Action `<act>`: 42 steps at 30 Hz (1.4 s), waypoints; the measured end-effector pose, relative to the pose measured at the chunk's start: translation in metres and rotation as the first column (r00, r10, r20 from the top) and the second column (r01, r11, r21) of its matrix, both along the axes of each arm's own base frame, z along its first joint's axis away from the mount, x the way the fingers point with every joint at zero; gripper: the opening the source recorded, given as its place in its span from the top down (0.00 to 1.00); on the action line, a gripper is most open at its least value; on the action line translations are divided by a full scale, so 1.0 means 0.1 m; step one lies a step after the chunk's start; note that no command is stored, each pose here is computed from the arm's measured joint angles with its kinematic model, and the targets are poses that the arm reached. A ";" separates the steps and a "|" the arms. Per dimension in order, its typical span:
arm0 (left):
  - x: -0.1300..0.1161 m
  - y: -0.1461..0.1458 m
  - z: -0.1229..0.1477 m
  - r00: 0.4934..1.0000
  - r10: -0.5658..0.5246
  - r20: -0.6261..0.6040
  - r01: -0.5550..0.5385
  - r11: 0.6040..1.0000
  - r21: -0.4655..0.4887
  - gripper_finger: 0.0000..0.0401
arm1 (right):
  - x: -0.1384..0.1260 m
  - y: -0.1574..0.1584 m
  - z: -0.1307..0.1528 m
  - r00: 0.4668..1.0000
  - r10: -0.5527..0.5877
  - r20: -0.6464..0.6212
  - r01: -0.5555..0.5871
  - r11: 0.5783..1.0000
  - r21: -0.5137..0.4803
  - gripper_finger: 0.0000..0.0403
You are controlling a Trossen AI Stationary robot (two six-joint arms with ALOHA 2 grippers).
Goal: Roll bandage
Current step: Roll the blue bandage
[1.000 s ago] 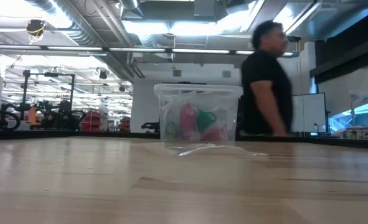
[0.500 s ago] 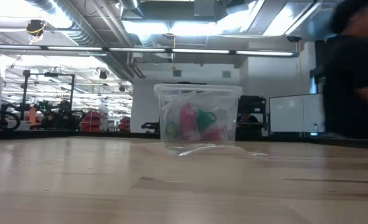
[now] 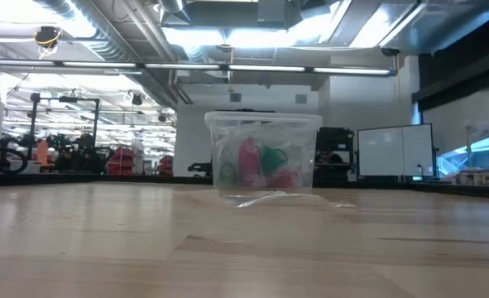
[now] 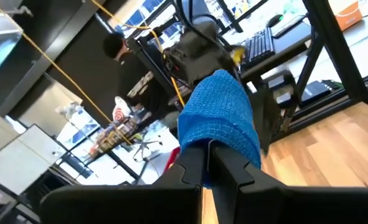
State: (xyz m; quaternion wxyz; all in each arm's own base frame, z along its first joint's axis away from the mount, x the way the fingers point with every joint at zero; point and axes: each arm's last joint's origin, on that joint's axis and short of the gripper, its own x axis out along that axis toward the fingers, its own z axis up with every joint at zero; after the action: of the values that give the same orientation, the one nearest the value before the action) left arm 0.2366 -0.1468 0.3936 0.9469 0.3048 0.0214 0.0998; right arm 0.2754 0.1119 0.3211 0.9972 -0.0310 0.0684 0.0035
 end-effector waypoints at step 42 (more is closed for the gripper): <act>-0.02 -0.06 -0.01 0.994 -0.106 0.019 0.107 0.985 -0.132 1.00 | 0.41 -0.04 0.15 0.960 0.109 0.258 -0.014 0.938 -0.346 0.75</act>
State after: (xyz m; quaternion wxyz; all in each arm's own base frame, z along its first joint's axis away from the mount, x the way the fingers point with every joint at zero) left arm 0.2349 -0.1533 0.3922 0.9692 0.2414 0.0061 0.0492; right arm 0.3164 0.1074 0.3362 0.9760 -0.2052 -0.0710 0.0188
